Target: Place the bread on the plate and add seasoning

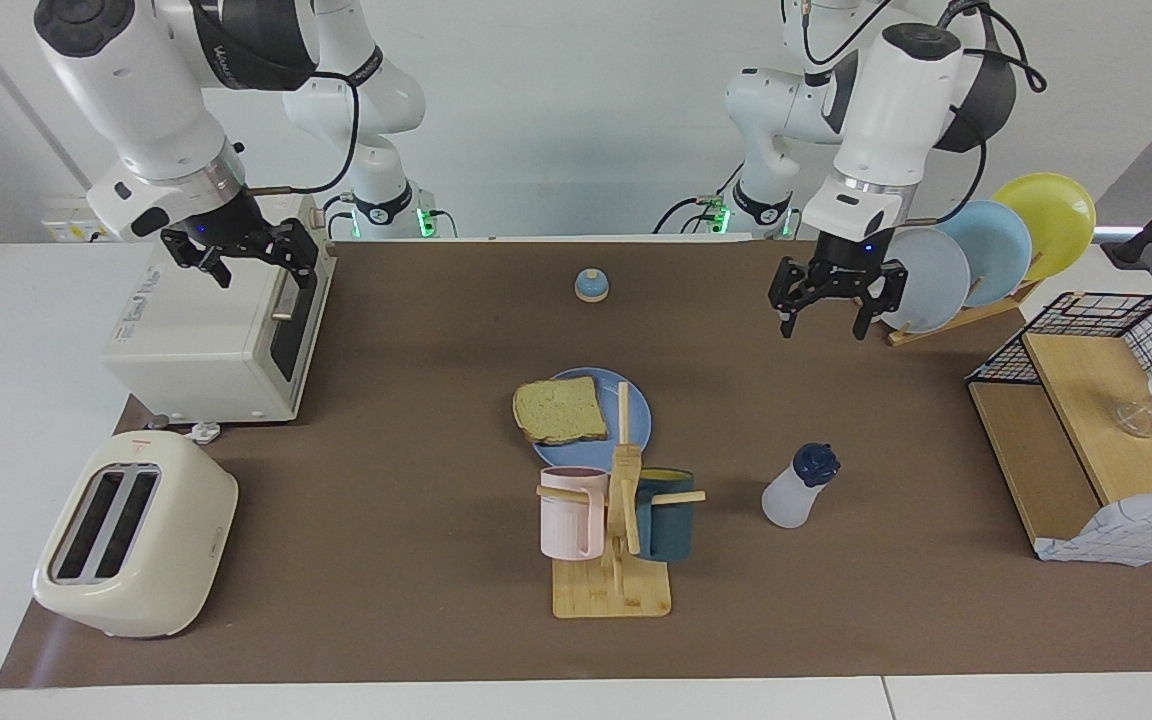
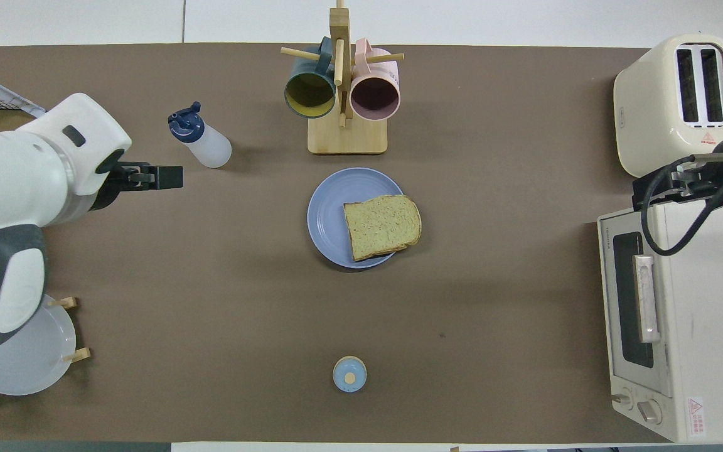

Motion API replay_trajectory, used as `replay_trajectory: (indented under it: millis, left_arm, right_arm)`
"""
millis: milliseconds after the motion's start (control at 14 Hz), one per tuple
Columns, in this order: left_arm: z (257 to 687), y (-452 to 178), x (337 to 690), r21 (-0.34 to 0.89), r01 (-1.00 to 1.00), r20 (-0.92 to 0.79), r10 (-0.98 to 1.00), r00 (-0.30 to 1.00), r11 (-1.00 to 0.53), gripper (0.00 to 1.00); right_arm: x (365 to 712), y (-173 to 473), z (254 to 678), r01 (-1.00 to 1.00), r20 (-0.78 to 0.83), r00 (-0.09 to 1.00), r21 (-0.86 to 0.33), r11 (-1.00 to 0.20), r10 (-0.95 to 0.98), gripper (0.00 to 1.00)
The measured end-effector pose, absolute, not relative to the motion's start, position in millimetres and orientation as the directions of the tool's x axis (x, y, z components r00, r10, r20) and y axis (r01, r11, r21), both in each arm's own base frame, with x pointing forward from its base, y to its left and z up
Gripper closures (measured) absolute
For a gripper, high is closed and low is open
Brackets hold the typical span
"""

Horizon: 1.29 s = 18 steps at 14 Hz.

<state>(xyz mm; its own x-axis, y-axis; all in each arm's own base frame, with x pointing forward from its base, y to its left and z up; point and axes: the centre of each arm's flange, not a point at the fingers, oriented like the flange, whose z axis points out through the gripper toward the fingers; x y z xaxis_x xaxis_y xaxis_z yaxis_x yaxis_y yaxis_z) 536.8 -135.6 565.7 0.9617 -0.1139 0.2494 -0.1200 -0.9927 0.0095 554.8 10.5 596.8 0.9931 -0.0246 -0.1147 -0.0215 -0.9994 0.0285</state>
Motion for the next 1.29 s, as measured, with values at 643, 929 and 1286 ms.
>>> replay_trajectory:
  millis: [643,929,1286]
  left_arm:
    - [594.5,11.7,533.5,-0.012,-0.188,0.064,-0.188,0.98,-0.982,0.0]
    - [593.5,23.1,525.9,-0.001,-0.173,0.02,-0.173,0.985,-0.985,0.0]
    - [603.0,6.7,528.1,-0.007,-0.183,0.014,-0.183,0.983,-0.983,0.0]
  right_arm:
    - [554.8,10.5,596.8,-0.022,-0.115,0.993,0.028,-0.999,-0.025,0.0]
    - [554.8,10.5,596.8,-0.022,-0.115,0.993,0.028,-0.999,-0.025,0.0]
    - [554.8,10.5,596.8,-0.022,-0.115,0.993,0.028,-0.999,-0.025,0.0]
